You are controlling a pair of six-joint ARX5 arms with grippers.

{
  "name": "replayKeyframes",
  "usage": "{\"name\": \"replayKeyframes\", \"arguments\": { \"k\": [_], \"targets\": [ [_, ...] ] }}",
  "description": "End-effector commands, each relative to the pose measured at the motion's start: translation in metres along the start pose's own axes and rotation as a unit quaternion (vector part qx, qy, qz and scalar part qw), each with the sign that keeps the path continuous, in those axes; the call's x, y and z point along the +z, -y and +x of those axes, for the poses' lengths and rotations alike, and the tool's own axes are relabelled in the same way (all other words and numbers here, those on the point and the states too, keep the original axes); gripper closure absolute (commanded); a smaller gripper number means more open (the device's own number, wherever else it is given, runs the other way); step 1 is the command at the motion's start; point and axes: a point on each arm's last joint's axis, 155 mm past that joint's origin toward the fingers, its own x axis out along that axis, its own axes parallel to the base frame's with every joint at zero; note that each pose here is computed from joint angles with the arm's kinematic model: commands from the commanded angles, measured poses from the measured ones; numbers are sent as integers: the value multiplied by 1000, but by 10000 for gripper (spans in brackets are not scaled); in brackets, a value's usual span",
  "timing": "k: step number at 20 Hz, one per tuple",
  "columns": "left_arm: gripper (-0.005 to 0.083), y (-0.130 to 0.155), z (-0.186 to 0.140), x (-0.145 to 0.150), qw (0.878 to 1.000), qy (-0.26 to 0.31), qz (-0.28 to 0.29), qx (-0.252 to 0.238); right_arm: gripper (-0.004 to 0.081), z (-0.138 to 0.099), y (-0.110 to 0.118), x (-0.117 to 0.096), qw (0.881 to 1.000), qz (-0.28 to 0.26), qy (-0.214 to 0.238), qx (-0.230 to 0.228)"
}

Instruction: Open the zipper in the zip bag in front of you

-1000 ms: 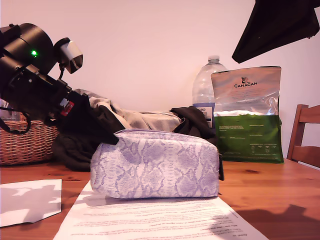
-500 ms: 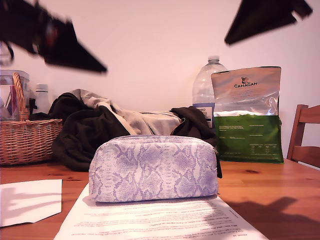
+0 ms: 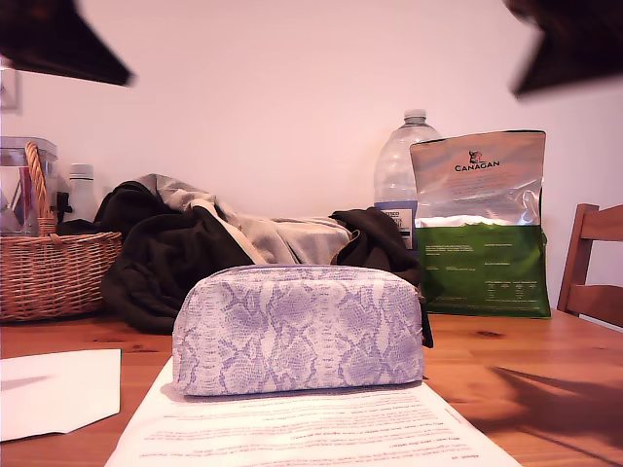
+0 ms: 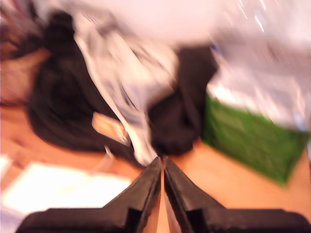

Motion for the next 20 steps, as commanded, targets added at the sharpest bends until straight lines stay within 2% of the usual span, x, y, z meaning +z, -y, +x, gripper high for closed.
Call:
{"name": "replayKeyframes", "arguments": {
  "k": [1, 4, 9, 13, 20],
  "targets": [
    [796, 8, -9, -15, 1000, -2, -8, -1, 783, -20, -5, 0, 999, 6, 34, 8],
    [796, 17, -24, -22, 1000, 10, -24, 4, 783, -49, -9, -16, 998, 21, 52, 10],
    [796, 30, -42, -48, 998, -38, -57, 2, 783, -83, -10, -31, 999, 21, 39, 3],
    [796, 36, -44, -68, 994, -78, -78, -6, 783, -86, -10, -36, 999, 21, 32, 4],
    [796, 41, -47, -85, 989, -112, -95, -13, 783, -87, -12, -80, 998, 27, -57, 5]
  ]
}}
